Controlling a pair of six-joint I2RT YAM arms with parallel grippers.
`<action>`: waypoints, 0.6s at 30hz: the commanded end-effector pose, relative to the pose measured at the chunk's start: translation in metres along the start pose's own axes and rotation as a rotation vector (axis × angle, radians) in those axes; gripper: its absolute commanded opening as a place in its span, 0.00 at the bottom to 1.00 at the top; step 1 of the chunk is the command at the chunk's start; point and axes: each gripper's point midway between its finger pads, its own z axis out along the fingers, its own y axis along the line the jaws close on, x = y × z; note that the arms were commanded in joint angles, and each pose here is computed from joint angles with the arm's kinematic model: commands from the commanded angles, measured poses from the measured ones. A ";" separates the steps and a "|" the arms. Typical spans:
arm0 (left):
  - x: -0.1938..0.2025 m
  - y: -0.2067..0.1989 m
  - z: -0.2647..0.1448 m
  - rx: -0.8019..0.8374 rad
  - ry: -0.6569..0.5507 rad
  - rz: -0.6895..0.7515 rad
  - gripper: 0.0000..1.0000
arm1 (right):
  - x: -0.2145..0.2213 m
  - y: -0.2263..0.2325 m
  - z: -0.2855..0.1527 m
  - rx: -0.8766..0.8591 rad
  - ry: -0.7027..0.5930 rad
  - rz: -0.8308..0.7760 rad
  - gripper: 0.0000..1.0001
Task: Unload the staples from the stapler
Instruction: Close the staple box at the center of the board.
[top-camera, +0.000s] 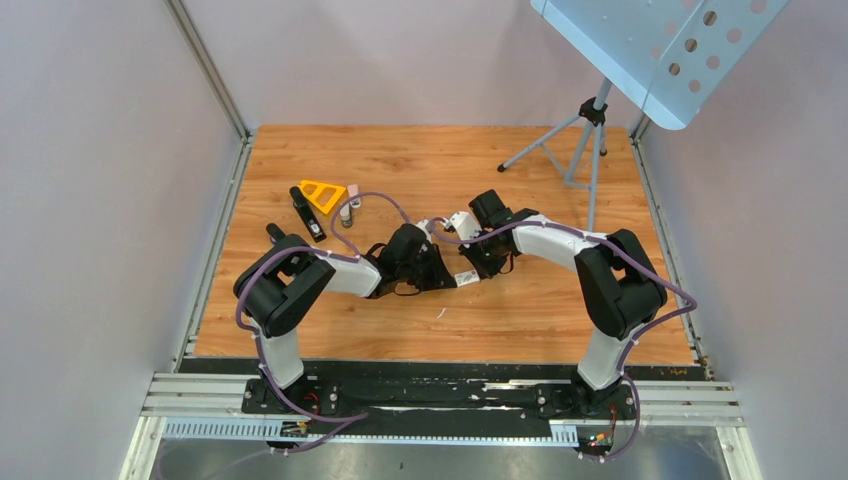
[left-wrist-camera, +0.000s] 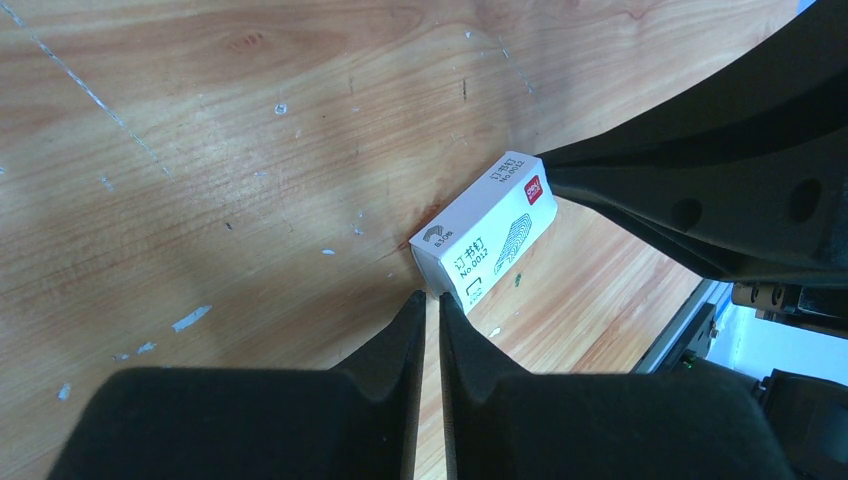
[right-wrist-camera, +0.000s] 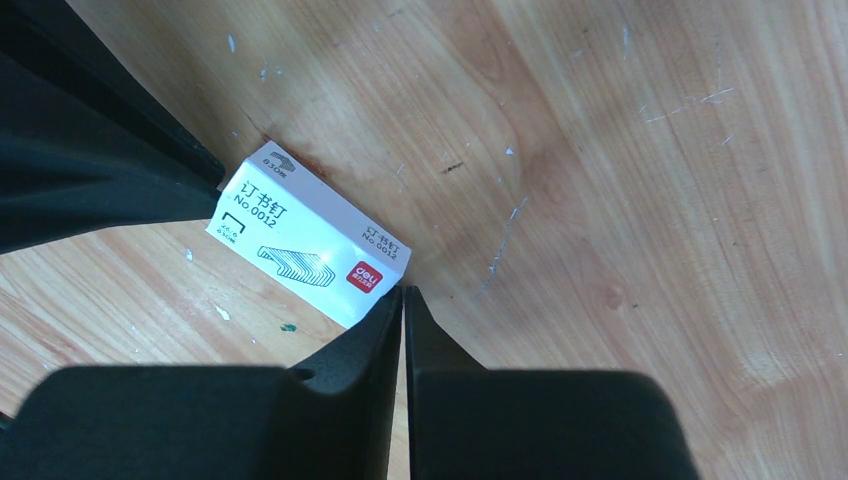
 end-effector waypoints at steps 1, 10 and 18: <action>0.017 0.020 0.002 -0.075 0.049 0.004 0.12 | 0.030 0.019 0.010 -0.048 0.121 0.008 0.08; -0.016 0.017 -0.039 -0.129 -0.086 0.140 0.16 | 0.014 -0.030 -0.025 0.069 0.071 -0.020 0.09; -0.099 0.000 -0.147 -0.319 -0.374 0.411 0.42 | -0.036 -0.062 -0.113 0.066 -0.099 -0.148 0.13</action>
